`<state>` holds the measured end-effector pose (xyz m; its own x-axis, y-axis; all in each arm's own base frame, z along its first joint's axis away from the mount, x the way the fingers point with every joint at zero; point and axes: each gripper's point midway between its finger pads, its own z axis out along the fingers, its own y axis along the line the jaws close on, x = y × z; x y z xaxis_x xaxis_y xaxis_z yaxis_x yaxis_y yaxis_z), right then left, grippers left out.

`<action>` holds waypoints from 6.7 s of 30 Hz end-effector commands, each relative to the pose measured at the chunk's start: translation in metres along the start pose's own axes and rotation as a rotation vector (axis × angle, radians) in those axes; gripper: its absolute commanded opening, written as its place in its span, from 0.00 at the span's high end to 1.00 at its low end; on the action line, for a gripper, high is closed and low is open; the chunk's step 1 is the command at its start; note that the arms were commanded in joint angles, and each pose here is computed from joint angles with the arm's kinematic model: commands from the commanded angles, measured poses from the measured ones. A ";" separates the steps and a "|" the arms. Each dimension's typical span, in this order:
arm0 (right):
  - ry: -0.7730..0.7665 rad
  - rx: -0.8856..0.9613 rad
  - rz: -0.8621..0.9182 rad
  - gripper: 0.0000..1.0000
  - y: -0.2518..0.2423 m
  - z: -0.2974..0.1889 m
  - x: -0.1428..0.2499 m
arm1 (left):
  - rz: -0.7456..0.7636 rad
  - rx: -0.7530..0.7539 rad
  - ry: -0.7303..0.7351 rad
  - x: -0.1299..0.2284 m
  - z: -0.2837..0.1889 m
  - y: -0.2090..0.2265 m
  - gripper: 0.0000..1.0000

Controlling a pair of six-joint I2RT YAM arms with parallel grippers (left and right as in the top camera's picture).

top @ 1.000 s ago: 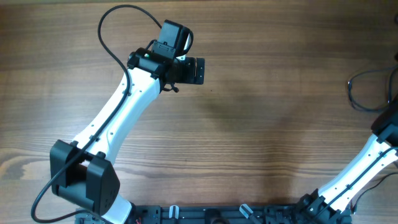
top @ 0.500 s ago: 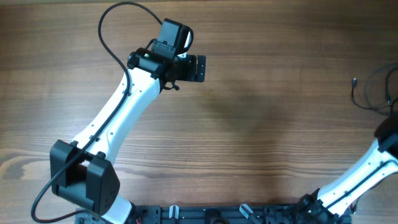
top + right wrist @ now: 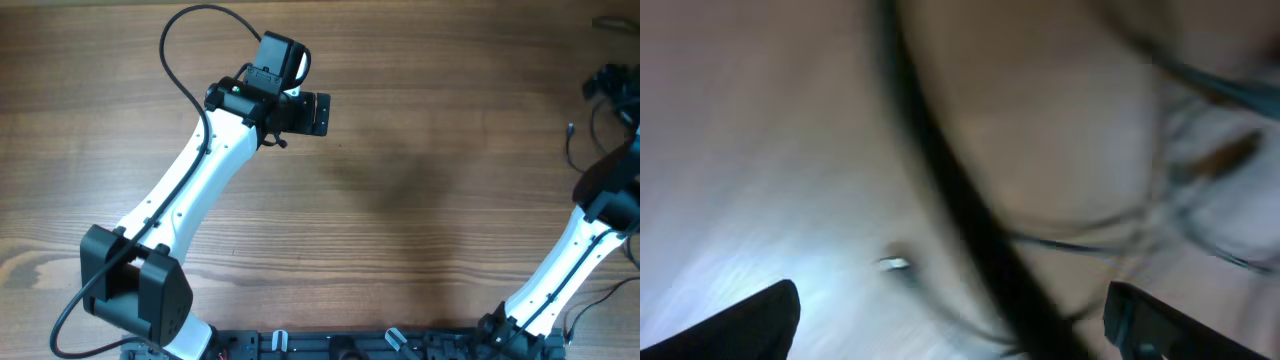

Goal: Untangle cables

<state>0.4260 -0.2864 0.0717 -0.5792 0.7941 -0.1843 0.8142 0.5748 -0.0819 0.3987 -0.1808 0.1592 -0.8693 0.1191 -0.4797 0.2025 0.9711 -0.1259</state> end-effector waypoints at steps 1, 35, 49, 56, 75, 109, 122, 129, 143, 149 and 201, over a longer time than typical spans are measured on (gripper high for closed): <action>-0.183 0.255 0.172 0.00 -0.053 -0.032 -0.028 | 0.025 0.019 -0.028 -0.005 -0.008 -0.005 0.00; -0.724 -0.542 -0.642 0.00 0.128 -0.367 0.106 | -0.218 -0.180 -0.424 -0.024 -0.085 0.105 0.00; -0.729 -0.706 -0.672 0.00 0.080 -0.222 0.272 | -0.196 -0.092 -0.414 0.049 -0.086 0.103 0.00; -0.671 -0.739 -0.650 0.00 0.083 -0.213 0.282 | -0.183 -0.068 -0.424 0.099 -0.062 0.095 0.00; -0.634 -0.820 -0.883 0.00 0.132 -0.161 0.344 | -0.069 -0.193 -0.343 0.112 -0.048 0.113 0.00; -0.612 -0.697 -0.807 0.00 0.118 -0.142 0.333 | -0.069 -0.196 -0.307 0.116 -0.039 0.114 0.00; -0.612 -0.696 -0.808 0.00 0.117 -0.142 0.333 | -0.069 -0.196 -0.307 0.116 -0.039 0.114 0.00; -0.612 -0.696 -0.807 0.00 0.118 -0.142 0.333 | -0.069 -0.196 -0.308 0.116 -0.039 0.114 0.00; -0.610 -0.695 -0.808 0.00 0.118 -0.141 0.333 | -0.096 -0.208 -0.459 0.096 -0.074 0.119 0.00; -0.605 -0.691 -0.810 0.00 0.118 -0.139 0.333 | -0.161 -0.229 -0.803 0.079 -0.172 0.132 0.00; -0.591 -0.679 -0.815 0.00 0.119 -0.134 0.334 | -0.190 -0.191 -1.033 0.155 -0.107 0.148 0.00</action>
<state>0.3221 0.0751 0.1325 -0.6587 0.0310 -0.7518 -0.0878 0.9892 0.1177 0.2462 0.0033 0.1598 -0.0567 -0.2556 -0.9651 -0.0541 0.9660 -0.2527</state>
